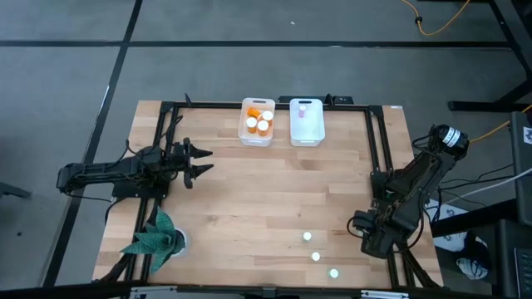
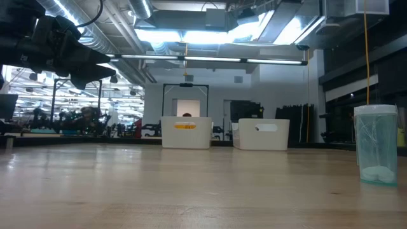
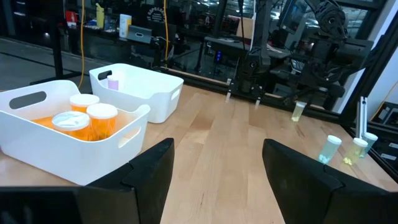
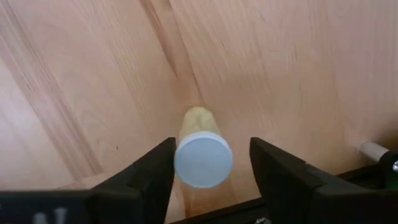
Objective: Pick and place medicine bottles into bin by pill shape (circle, oval)
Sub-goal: Put the yellow tablet bottle into the right white bin
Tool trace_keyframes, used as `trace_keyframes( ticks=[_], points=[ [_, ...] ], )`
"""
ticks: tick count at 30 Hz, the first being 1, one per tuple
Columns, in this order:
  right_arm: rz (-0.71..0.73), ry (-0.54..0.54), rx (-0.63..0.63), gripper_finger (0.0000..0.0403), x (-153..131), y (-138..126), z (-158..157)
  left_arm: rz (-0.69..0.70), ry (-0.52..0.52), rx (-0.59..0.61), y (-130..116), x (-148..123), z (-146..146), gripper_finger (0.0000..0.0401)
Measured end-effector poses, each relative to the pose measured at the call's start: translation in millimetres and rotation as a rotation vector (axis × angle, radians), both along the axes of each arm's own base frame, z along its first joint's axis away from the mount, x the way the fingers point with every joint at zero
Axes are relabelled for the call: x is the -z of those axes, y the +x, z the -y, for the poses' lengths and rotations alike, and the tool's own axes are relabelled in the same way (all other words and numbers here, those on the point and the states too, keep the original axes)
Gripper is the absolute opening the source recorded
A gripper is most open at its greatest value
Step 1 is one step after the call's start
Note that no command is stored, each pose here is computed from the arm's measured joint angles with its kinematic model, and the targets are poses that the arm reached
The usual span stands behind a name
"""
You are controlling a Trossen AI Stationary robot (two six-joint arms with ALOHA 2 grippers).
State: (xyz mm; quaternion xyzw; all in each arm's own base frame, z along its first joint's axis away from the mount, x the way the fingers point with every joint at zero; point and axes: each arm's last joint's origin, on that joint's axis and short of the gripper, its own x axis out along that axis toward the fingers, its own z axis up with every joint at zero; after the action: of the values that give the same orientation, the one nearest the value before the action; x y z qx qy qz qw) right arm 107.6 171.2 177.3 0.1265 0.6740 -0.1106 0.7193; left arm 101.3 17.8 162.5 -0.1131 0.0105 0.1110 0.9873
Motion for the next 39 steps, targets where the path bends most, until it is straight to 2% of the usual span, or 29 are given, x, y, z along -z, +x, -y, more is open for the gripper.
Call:
trace_keyframes(
  ticks=[7, 13, 21, 29, 34, 39],
  points=[
    [0.022, 0.01, -0.099, 0.0113, -7, 3, -4, 0.001, 0.0, 0.0, 0, 0, 0, 0.0237],
    [0.096, -0.022, -0.183, 0.0112, -32, 14, -8, 0.0, 0.0, 0.0, 0, 0, 0, 0.0237],
    [0.168, -0.164, -0.277, 0.0112, -80, 48, 13, 0.0, 0.0, 0.0, 0, 0, 0, 0.0237],
    [0.241, -0.304, -0.276, 0.0112, -115, 96, 65, 0.001, 0.0, 0.0, 0, 0, 0, 0.0237],
    [0.266, -0.348, -0.245, 0.0112, -125, 124, 115, 0.0, 0.0, 0.0, 0, 0, 0, 0.0237],
    [0.338, -0.345, -0.222, 0.0116, -129, 144, 170, 0.0, 0.0, 0.0, 0, 0, 0, 0.0237]
  ],
)
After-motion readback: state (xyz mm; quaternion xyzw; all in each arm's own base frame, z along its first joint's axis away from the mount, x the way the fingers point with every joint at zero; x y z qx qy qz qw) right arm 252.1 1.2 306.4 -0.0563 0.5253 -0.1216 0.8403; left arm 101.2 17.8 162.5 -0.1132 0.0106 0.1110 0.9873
